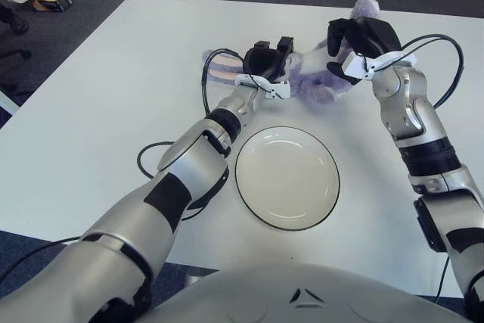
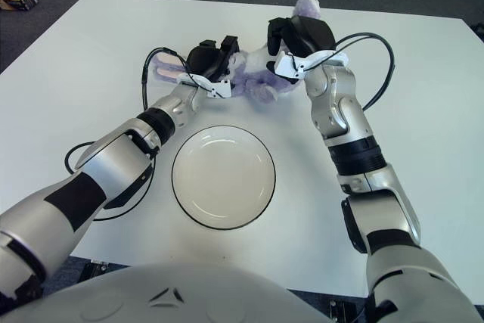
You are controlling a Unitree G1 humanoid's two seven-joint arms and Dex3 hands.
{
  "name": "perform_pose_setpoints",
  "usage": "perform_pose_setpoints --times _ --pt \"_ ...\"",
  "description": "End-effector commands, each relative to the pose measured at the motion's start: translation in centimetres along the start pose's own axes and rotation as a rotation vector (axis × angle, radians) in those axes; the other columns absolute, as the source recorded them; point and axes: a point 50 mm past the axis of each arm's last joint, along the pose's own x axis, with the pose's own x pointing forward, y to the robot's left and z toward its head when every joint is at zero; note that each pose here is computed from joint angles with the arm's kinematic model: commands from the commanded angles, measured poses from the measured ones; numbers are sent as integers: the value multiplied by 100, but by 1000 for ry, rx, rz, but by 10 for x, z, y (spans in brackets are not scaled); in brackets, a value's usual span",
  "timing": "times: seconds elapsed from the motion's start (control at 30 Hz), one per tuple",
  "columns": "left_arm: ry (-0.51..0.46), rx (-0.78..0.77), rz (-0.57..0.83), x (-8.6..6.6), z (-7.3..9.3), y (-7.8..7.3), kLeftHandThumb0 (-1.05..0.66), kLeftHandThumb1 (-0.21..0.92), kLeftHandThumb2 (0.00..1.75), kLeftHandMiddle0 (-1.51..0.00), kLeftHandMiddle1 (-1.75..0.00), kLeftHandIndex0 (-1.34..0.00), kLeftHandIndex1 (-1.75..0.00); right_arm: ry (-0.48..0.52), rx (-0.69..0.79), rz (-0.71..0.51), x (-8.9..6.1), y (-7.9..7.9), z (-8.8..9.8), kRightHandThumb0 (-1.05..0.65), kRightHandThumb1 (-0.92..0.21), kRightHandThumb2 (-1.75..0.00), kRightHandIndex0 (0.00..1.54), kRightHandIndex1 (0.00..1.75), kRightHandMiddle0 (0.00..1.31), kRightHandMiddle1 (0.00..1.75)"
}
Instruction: Put the doll into the plate.
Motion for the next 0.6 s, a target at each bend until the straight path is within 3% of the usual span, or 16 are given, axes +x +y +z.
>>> perform_pose_setpoints --times 0.0,0.1,0.2,0.3,0.57 --pt "19 75 -57 -8 -12 -10 0 3 161 -74 -164 -72 -175 9 18 -15 -1 -8 1 -57 -9 -159 133 175 80 175" --pt "-8 133 -71 -10 -13 -11 0 6 160 -69 -171 -69 -175 13 25 -4 -2 -9 0 -56 -11 -158 132 175 79 175" --pt "-28 170 -81 -10 -15 -11 0 -1 157 -89 -138 -76 -175 14 29 -1 -2 -9 -2 -56 -11 -157 132 175 78 175" --pt "-31 169 -81 -12 -19 -11 0 -5 158 -97 -127 -80 -175 13 27 -3 -2 -8 -3 -56 -11 -157 132 175 78 175" --pt "-1 130 -69 -19 -38 -9 0 -10 161 -106 -122 -79 -175 24 42 12 -4 -7 -9 -56 -11 -157 132 175 78 175"
